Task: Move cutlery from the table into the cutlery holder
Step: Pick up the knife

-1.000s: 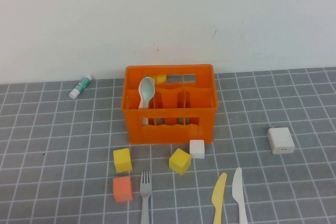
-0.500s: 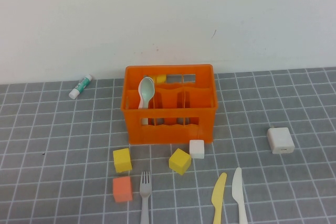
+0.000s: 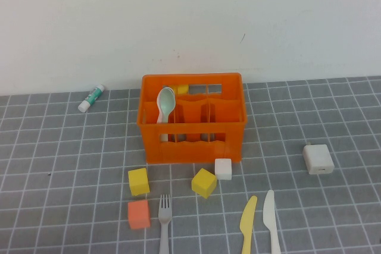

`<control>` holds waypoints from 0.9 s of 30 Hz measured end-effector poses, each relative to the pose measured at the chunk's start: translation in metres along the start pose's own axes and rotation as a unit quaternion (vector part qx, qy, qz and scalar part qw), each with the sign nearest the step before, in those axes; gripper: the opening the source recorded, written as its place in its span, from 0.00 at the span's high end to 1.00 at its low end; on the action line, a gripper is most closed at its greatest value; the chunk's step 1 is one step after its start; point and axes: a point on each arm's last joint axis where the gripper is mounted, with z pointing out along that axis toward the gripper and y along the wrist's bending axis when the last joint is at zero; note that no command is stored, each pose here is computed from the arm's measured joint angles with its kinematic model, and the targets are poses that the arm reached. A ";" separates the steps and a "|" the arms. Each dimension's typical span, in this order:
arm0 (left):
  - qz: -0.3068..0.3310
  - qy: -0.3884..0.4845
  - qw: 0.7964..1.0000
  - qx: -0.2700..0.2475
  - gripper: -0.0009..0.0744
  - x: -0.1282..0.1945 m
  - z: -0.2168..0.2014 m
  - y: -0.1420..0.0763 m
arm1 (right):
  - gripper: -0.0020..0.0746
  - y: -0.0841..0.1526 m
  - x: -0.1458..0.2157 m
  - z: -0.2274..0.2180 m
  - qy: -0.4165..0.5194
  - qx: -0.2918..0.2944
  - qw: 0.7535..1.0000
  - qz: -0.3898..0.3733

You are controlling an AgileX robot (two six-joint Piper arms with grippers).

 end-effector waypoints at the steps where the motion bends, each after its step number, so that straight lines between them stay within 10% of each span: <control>1: 0.000 0.000 1.000 0.000 0.99 0.000 0.000 0.000 | 0.98 0.002 -0.004 0.005 0.001 0.000 1.000 0.000; 27: 0.002 0.000 1.000 0.000 0.99 0.000 0.000 0.000 | 0.72 0.047 -0.106 0.123 0.068 0.099 0.992 0.027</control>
